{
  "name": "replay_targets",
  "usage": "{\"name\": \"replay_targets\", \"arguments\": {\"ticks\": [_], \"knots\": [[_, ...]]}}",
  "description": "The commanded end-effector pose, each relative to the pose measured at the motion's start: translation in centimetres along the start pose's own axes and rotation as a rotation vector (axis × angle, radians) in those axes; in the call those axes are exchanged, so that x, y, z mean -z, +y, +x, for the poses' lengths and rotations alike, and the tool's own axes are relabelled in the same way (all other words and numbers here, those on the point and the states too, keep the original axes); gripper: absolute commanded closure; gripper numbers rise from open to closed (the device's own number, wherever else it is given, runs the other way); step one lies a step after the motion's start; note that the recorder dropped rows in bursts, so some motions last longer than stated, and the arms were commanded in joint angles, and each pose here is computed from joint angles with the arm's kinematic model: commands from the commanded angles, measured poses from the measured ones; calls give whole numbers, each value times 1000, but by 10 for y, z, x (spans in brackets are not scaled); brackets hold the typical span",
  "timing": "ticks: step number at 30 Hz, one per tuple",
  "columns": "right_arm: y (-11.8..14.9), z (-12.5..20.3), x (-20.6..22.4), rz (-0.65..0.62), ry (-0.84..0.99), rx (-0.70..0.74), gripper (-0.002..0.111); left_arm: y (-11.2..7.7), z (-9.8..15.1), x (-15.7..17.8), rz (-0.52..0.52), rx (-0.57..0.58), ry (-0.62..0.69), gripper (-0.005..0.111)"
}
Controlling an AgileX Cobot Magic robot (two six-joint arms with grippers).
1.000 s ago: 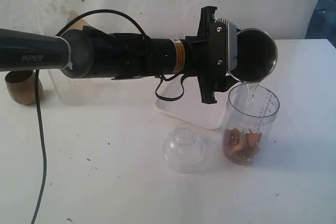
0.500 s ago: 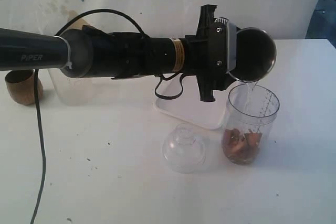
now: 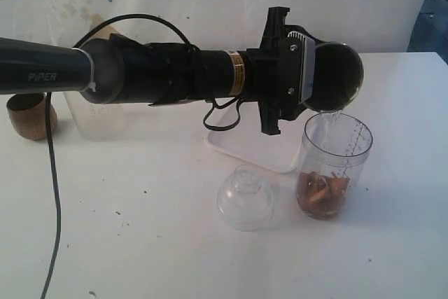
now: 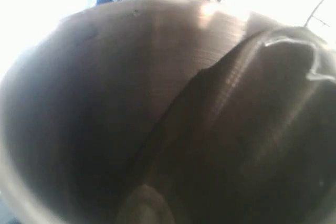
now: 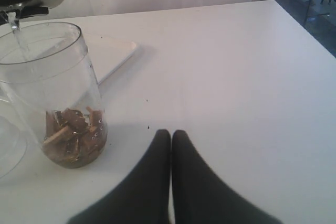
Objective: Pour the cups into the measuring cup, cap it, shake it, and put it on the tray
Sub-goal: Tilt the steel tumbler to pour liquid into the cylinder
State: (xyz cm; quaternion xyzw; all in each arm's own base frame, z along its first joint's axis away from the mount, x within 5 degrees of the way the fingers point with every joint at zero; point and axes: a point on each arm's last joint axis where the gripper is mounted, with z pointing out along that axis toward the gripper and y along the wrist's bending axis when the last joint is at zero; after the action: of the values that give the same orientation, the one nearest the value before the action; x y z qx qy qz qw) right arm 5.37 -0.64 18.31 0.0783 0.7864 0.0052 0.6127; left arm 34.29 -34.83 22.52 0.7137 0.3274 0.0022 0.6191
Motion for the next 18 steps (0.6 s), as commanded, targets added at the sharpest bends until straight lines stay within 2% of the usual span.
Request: {"name": "replay_targets", "arguments": {"ticks": [1,4,18], "knots": [[0,0,0,-6,-6,0,108,14,-8,3,-50,2,-34,107],[0,0,0,-6,-6,0,108,14,-8,3,-51,-38,-31,107],[0,0,0,-6,-6,0,108,19,-6,3,-88,-45,-8,107]]}}
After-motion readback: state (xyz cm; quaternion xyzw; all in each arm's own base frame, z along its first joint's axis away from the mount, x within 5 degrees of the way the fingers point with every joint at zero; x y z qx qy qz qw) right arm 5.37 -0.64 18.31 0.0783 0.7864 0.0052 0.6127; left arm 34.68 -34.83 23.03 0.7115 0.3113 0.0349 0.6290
